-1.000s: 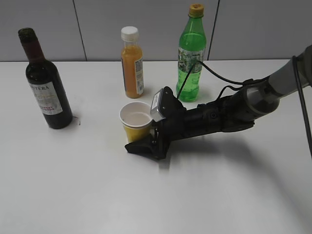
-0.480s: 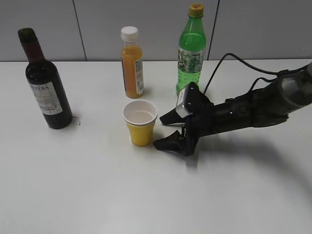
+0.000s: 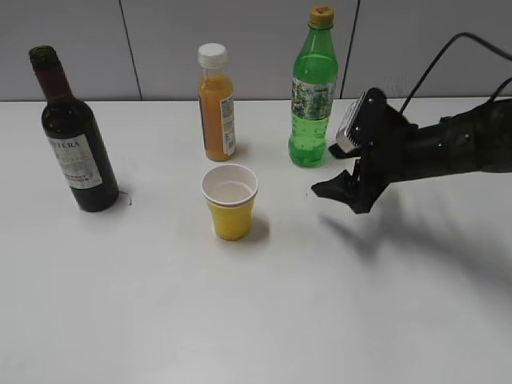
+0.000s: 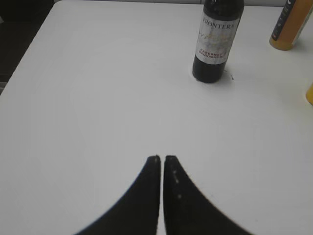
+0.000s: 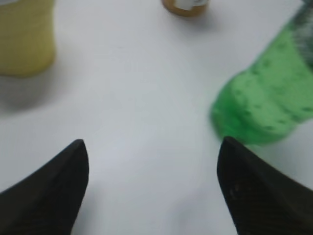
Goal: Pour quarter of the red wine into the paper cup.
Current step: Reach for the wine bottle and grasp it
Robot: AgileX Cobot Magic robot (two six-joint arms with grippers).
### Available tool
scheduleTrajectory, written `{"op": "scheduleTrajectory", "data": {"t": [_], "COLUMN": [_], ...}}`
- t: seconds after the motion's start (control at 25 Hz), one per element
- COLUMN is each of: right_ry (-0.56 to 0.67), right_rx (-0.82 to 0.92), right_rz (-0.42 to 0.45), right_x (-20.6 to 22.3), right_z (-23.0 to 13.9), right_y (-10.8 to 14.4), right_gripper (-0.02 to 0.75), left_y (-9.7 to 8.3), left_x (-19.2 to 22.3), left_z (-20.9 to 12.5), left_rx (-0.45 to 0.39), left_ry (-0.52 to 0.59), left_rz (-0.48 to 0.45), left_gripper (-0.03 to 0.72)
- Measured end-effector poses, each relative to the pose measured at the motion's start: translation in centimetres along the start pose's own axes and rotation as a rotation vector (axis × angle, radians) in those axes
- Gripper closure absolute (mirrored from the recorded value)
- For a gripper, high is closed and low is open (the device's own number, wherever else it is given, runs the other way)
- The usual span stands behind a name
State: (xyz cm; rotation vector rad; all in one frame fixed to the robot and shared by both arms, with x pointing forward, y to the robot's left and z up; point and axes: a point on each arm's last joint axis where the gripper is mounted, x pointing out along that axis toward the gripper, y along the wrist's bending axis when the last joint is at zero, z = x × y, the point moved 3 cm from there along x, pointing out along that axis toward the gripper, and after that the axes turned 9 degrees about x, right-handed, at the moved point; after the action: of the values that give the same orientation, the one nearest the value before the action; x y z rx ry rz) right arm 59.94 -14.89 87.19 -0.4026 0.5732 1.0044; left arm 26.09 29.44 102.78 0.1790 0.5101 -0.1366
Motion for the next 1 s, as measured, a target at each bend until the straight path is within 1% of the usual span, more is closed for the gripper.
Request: {"op": "scheduleTrajectory", "data": {"t": [0.08, 0.16, 0.28, 0.4, 0.52, 0.64, 0.72, 0.76, 0.88, 1.0], "right_ry": [0.007, 0.007, 0.038, 0.122, 0.19, 0.258, 0.318, 0.348, 0.417, 0.491], "right_rx": [0.021, 0.098, 0.31, 0.538, 0.729, 0.872, 0.921, 0.947, 1.044, 1.117], "right_rz": [-0.11, -0.229, -0.437, -0.631, -0.768, -0.87, -0.893, -0.883, -0.784, -0.653], "right_x": [-1.3, -2.5, -4.4, -6.5, -8.5, -10.7, -12.1, -12.8, -14.4, -16.1], "right_z": [1.1, 1.9, 2.0, 1.4, 1.4, 1.9, 2.3, 2.6, 3.5, 4.5], "right_y": [-1.2, -2.4, -4.5, -6.5, -8.3, -9.9, -10.5, -10.7, -10.9, -10.5], "right_gripper": [0.125, 0.132, 0.137, 0.141, 0.141, 0.142, 0.142, 0.142, 0.142, 0.142], "left_y": [0.0, 0.0, 0.0, 0.0, 0.0, 0.0, 0.0, 0.0, 0.0, 0.0], "left_x": [0.0, 0.0, 0.0, 0.0, 0.0, 0.0, 0.0, 0.0, 0.0, 0.0], "left_z": [0.0, 0.0, 0.0, 0.0, 0.0, 0.0, 0.0, 0.0, 0.0, 0.0], "left_rx": [0.0, 0.0, 0.0, 0.0, 0.0, 0.0, 0.0, 0.0, 0.0, 0.0], "left_ry": [0.0, 0.002, 0.001, 0.001, 0.0, 0.0, 0.0, 0.0, 0.0, 0.0], "left_rz": [0.0, 0.0, 0.0, 0.0, 0.0, 0.0, 0.0, 0.0, 0.0, 0.0], "left_gripper": [0.69, 0.69, 0.69, 0.69, 0.69, 0.69, 0.69, 0.69, 0.69, 0.69]}}
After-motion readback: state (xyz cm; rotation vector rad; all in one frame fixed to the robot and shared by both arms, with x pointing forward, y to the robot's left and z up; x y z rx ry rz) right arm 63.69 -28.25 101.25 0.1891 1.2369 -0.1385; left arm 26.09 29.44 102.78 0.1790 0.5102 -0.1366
